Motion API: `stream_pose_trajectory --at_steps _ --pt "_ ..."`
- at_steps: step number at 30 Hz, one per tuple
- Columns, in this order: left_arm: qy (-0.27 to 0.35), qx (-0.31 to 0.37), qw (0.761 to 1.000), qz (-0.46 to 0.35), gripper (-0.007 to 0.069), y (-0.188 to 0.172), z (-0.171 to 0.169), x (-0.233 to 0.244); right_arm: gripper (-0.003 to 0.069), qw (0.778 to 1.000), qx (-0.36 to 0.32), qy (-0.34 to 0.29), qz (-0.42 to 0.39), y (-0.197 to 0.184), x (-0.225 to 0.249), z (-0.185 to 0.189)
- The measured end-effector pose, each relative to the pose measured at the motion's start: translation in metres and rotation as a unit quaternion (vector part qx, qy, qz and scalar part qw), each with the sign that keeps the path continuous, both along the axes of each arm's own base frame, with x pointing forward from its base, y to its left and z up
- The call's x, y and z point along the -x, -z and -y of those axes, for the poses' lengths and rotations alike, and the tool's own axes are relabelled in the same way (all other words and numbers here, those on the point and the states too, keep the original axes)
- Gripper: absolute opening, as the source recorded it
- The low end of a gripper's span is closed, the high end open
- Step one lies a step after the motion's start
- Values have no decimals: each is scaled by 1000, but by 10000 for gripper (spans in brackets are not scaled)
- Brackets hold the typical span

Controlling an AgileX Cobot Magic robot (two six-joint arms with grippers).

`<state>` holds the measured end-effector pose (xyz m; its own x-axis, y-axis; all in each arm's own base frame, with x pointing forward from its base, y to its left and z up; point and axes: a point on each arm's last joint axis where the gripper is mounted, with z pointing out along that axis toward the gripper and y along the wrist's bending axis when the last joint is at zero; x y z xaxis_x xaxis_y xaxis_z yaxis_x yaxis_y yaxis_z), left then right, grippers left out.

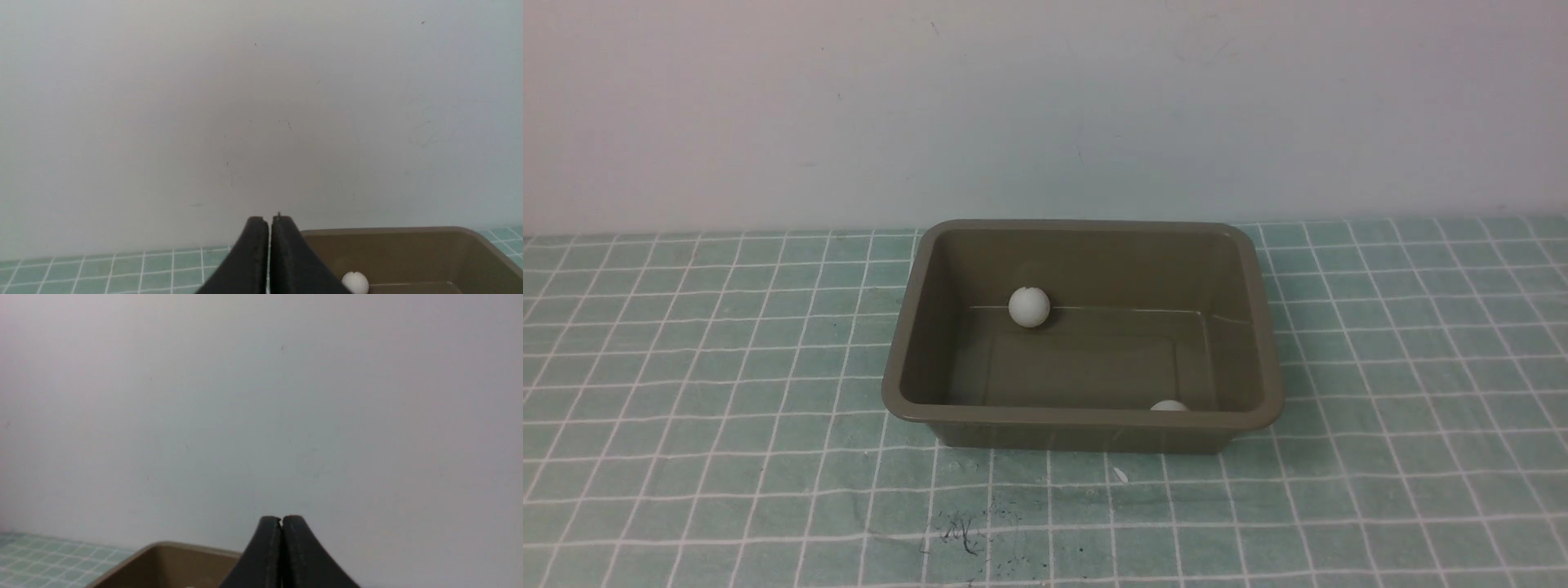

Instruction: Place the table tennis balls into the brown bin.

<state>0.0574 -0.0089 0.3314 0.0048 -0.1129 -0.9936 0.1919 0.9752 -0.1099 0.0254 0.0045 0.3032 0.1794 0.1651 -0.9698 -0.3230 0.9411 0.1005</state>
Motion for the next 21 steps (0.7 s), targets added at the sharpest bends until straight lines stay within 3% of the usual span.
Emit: stream_pose_trajectory --at_steps 21 --pt "-1 0 1000 -6 -5 1 0 0 -15 1000 4 4 6 0 1 1"
